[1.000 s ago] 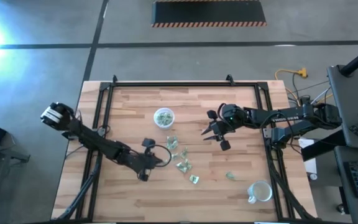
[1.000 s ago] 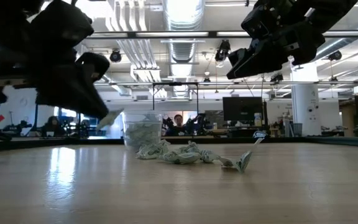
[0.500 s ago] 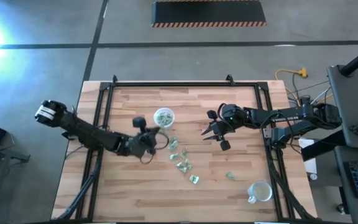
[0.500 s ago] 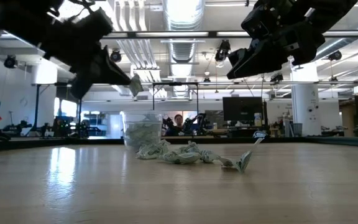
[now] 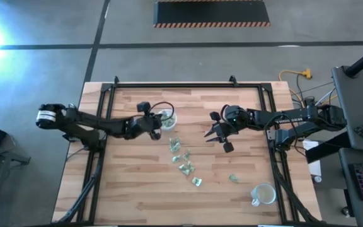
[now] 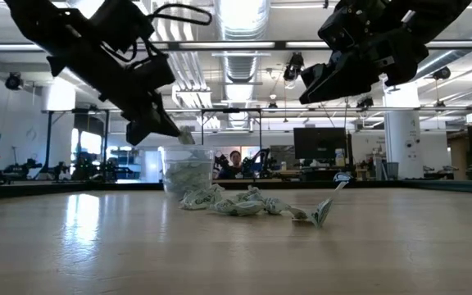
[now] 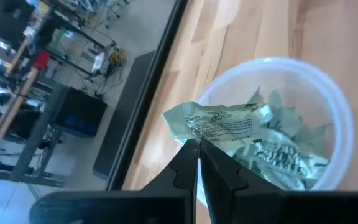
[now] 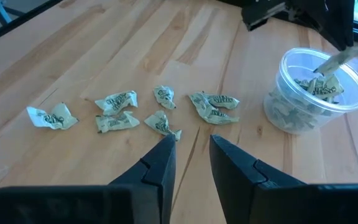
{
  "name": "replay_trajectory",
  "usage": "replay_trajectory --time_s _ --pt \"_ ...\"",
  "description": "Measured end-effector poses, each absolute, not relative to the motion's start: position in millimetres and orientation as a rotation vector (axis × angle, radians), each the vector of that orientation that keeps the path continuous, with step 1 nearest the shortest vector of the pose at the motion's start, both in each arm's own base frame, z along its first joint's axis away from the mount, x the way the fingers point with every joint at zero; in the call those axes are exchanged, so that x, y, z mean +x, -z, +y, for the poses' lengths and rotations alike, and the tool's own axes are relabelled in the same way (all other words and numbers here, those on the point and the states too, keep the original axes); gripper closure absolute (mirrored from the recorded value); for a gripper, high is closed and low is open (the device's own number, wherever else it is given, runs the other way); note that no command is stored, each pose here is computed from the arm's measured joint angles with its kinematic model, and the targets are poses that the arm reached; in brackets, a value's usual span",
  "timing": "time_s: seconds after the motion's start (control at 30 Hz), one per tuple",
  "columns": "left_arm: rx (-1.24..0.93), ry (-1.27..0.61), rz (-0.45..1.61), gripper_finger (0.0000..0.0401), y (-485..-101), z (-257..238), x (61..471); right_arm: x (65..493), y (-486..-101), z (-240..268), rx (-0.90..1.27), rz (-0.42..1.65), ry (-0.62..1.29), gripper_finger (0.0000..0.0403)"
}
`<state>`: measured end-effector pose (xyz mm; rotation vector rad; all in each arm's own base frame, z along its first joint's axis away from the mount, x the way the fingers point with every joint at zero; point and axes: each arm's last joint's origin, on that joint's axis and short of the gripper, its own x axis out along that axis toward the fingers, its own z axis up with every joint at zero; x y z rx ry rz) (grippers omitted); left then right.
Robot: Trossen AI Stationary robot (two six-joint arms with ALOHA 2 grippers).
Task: Pick and place Stevia / Truvia into bins
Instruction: Put the stevia packet into the transparent container
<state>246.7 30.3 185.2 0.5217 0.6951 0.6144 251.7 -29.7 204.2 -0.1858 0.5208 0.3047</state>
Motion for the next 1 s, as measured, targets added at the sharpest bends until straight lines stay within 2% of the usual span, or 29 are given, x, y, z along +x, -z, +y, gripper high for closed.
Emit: replay_trajectory --time_s 0.23,0.6,1.0 --pt "0.497 -0.539 0.758 0.0401 -179.0 35.4 243.3 251.7 -204.2 -29.7 -0.186 0.521 -0.305 0.0312" --pt "0.514 -0.569 0.776 0.0396 -178.3 36.1 242.0 251.6 -204.0 -29.7 -0.186 0.521 -0.305 0.0317" --pt "0.526 -0.623 0.777 0.0271 -182.1 36.9 239.0 251.1 -203.2 -29.6 -0.168 0.532 -0.302 0.0316"
